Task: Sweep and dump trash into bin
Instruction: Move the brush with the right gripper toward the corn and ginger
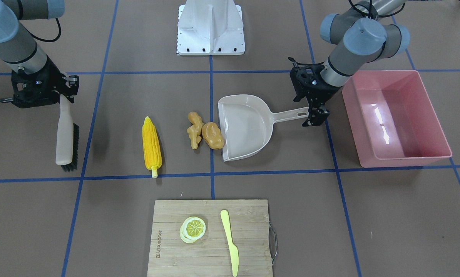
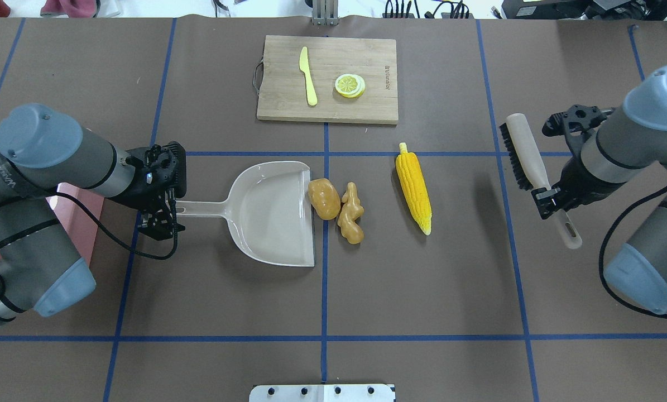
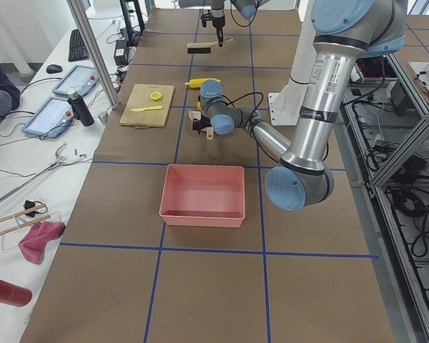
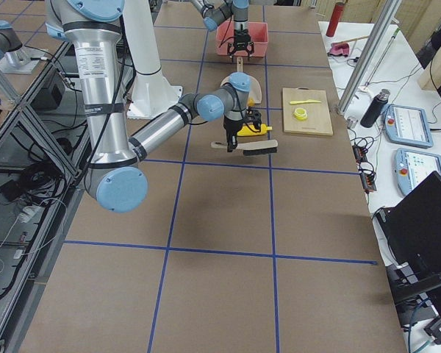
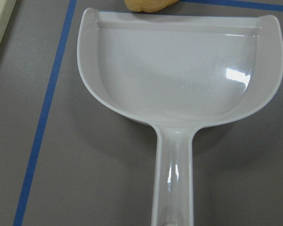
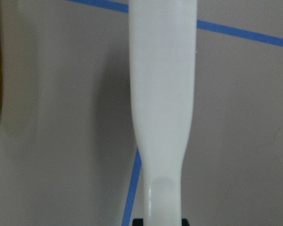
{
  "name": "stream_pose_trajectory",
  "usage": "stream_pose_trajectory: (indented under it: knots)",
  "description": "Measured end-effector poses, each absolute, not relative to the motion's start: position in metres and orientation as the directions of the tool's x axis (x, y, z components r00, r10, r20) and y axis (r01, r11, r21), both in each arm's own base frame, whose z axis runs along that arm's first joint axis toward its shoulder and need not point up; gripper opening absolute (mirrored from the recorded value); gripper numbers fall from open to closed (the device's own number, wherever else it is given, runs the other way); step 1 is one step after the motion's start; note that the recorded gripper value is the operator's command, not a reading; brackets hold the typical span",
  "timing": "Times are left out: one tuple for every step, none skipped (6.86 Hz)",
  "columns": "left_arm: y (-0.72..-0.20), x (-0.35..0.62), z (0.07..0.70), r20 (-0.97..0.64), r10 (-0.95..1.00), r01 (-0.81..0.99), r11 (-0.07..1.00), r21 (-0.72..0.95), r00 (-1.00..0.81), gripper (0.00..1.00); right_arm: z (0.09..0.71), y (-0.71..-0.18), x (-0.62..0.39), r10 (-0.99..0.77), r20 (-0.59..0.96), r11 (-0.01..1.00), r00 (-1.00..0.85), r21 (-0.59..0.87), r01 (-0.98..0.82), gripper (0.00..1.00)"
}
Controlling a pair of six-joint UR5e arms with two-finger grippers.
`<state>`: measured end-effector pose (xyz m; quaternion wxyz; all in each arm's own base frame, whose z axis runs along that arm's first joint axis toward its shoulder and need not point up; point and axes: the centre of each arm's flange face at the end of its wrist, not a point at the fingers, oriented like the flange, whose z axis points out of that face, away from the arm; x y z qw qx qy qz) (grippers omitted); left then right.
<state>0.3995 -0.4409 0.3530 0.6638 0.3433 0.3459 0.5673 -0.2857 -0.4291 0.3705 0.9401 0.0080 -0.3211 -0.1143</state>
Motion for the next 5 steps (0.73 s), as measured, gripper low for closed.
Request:
stream_pose_trajectory:
  knots:
    - [-0.438,0.411,0.352,-0.074,0.992,-0.517,0.116,0.848,0.100,0.98,0.338,-0.432,-0.304,-0.301,0.510,0.952,0.806,0.116,0.283,0.00]
    - [-0.434,0.418,0.352,-0.075,0.993,-0.517,0.109,0.849,0.086,0.98,0.322,-0.433,-0.319,-0.344,0.451,0.937,0.824,0.115,0.329,0.00]
    - [-0.432,0.421,0.353,-0.074,0.994,-0.517,0.105,0.850,0.079,0.97,0.318,-0.440,-0.334,-0.358,0.420,0.932,0.834,0.102,0.349,0.00]
    - [-0.432,0.423,0.354,-0.075,0.994,-0.518,0.103,0.849,0.075,0.94,0.319,-0.453,-0.353,-0.359,0.401,0.931,0.843,0.083,0.356,0.00]
    - [-0.432,0.425,0.356,-0.078,0.994,-0.522,0.105,0.847,0.074,0.93,0.322,-0.470,-0.374,-0.347,0.387,0.934,0.854,0.065,0.350,0.00]
